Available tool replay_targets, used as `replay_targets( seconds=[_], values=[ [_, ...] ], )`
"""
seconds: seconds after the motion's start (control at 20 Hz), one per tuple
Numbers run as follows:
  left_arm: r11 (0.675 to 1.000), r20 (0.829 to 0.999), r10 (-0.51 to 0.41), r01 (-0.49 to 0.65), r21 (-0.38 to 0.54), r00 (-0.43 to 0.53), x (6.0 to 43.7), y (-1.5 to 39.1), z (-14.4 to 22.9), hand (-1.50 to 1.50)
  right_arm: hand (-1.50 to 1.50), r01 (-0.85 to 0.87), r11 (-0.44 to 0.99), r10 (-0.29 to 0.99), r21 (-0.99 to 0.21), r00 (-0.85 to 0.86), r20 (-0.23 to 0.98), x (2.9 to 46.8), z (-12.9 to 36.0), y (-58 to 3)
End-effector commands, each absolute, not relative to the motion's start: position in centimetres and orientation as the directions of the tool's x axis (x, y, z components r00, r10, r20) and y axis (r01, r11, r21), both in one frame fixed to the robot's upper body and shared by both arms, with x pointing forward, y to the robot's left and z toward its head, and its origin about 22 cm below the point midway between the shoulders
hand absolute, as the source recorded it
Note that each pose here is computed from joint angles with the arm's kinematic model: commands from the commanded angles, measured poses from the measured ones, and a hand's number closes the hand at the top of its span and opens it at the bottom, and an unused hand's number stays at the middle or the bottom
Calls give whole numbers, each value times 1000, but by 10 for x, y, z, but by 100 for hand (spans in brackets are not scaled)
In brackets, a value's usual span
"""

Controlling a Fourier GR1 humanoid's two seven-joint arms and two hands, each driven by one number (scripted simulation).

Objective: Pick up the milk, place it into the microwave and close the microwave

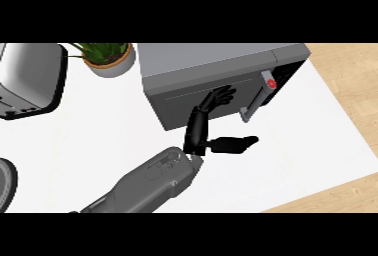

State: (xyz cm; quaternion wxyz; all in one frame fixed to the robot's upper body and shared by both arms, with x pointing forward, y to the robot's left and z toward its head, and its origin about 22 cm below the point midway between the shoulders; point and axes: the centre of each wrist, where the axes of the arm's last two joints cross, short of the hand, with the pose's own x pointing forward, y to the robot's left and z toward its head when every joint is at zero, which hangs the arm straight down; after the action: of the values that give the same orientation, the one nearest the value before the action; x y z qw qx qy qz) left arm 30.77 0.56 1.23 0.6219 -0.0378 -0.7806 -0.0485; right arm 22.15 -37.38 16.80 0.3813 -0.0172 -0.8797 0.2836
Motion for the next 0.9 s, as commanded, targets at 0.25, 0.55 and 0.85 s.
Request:
replay_targets(
  seconds=[0.25,0.55,0.85],
  values=[
    [999,974,33,12,-31,-226,334,8,32,-150,150,-96,803,335,-588,-743,579,230,194,-378],
    [999,972,32,6,-31,-234,334,8,30,-150,150,-79,811,341,-580,-742,577,237,195,-379],
    [999,968,38,6,-38,-248,337,7,31,-150,150,-72,803,352,-591,-744,569,245,201,-380]
  ],
)
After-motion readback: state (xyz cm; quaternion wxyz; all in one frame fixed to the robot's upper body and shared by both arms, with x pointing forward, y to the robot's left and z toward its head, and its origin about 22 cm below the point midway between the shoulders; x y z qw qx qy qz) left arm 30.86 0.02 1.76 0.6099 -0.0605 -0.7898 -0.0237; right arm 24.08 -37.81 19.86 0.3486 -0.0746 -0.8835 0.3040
